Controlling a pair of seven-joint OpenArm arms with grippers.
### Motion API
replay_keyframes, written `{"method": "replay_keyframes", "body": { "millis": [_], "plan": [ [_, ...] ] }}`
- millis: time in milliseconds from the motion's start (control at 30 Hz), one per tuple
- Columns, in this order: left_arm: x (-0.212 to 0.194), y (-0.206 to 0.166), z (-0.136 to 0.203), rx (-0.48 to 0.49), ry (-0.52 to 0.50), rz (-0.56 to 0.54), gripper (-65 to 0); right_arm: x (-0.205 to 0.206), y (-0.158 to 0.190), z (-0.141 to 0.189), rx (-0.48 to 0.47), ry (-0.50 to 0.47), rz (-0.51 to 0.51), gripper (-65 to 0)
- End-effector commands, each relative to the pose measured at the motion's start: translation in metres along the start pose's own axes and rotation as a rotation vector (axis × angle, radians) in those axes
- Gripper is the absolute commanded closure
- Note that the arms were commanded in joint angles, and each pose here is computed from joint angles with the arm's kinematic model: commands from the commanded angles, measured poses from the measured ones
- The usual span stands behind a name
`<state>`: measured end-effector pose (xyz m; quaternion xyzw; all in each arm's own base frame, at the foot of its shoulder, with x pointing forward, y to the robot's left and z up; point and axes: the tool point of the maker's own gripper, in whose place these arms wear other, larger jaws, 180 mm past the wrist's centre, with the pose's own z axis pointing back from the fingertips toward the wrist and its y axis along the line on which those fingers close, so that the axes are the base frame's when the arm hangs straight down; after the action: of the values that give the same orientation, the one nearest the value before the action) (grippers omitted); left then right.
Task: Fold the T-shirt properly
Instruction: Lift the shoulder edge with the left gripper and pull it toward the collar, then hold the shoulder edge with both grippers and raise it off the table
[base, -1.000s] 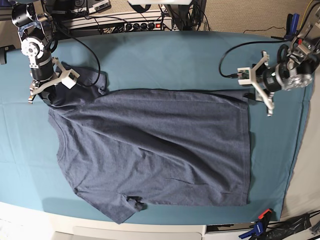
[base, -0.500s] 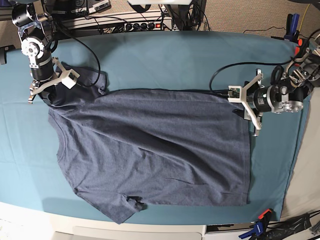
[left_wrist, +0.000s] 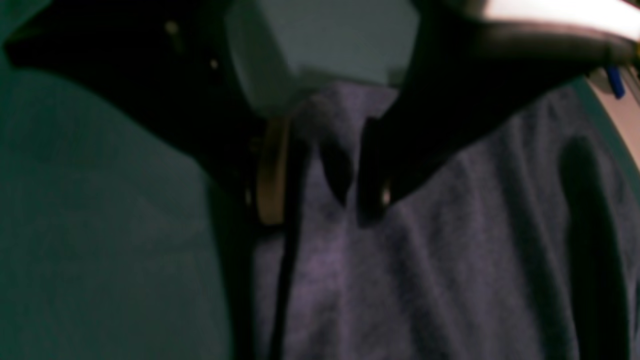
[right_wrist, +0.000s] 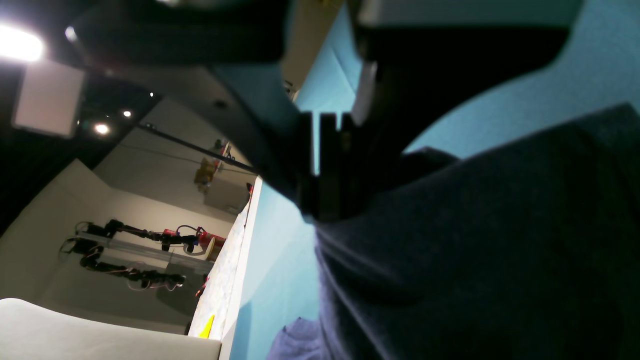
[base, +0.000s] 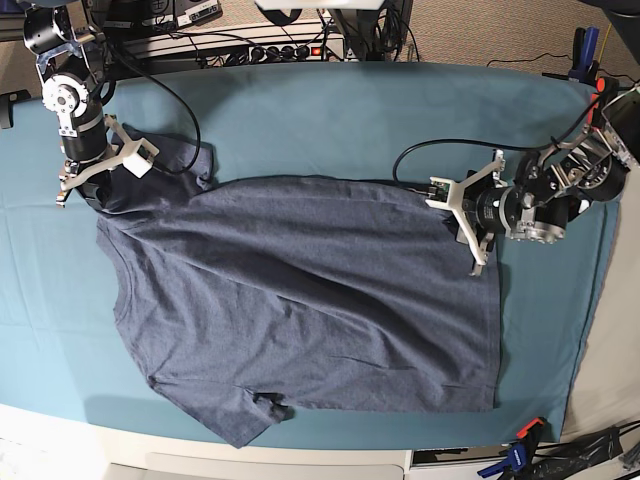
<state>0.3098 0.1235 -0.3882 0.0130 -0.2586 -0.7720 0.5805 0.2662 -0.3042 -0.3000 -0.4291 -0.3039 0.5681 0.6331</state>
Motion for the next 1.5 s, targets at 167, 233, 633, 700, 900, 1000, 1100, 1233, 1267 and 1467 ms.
{"method": "replay_keyframes", "body": {
  "millis": [167, 233, 633, 700, 900, 1000, 1100, 1233, 1267, 1467],
  "plan": [
    [-0.029, 0.016, 0.021, 0.042, 0.072, -0.002, -17.6, -0.004, -0.017, 0.000, -0.051, 0.008, 0.016, 0.0],
    [-0.037, 0.014, 0.025, 0.041, 0.090, 0.001, -16.5, -0.004, -0.017, 0.000, -0.051, 0.008, 0.016, 0.0],
    [-0.049, 0.021, 0.032, 0.096, 0.116, 0.052, 0.0, -0.005, -0.017, 0.000, -0.051, 0.013, 0.016, 0.0],
    [-0.054, 0.026, 0.034, 0.124, 0.145, 0.065, 0.0, -0.005, -0.017, 0.000, -0.051, 0.015, 0.016, 0.0],
    [-0.067, 0.032, 0.046, 0.176, 0.218, 0.129, 0.0, -0.002, -0.021, 0.001, -0.061, 0.007, 0.014, 0.0],
    [-0.076, 0.033, 0.059, 0.201, 0.253, 0.123, 0.0, 0.005, -0.031, 0.005, -0.087, -0.007, 0.010, 0.0],
    [-0.083, 0.036, 0.074, 0.238, 0.292, 0.120, 0.0, 0.012, -0.040, 0.009, -0.112, -0.025, 0.006, 0.0],
    [-0.089, 0.035, 0.089, 0.272, 0.327, 0.114, 0.0, 0.016, -0.045, 0.012, -0.126, -0.036, 0.004, 0.0],
    [-0.089, 0.034, 0.091, 0.275, 0.335, 0.114, 0.0, 0.017, -0.045, 0.012, -0.127, -0.036, 0.004, 0.0],
    [-0.091, 0.028, 0.096, 0.273, 0.366, 0.111, 0.0, 0.019, -0.041, 0.013, -0.121, -0.029, -0.026, 0.0]
  ]
}}
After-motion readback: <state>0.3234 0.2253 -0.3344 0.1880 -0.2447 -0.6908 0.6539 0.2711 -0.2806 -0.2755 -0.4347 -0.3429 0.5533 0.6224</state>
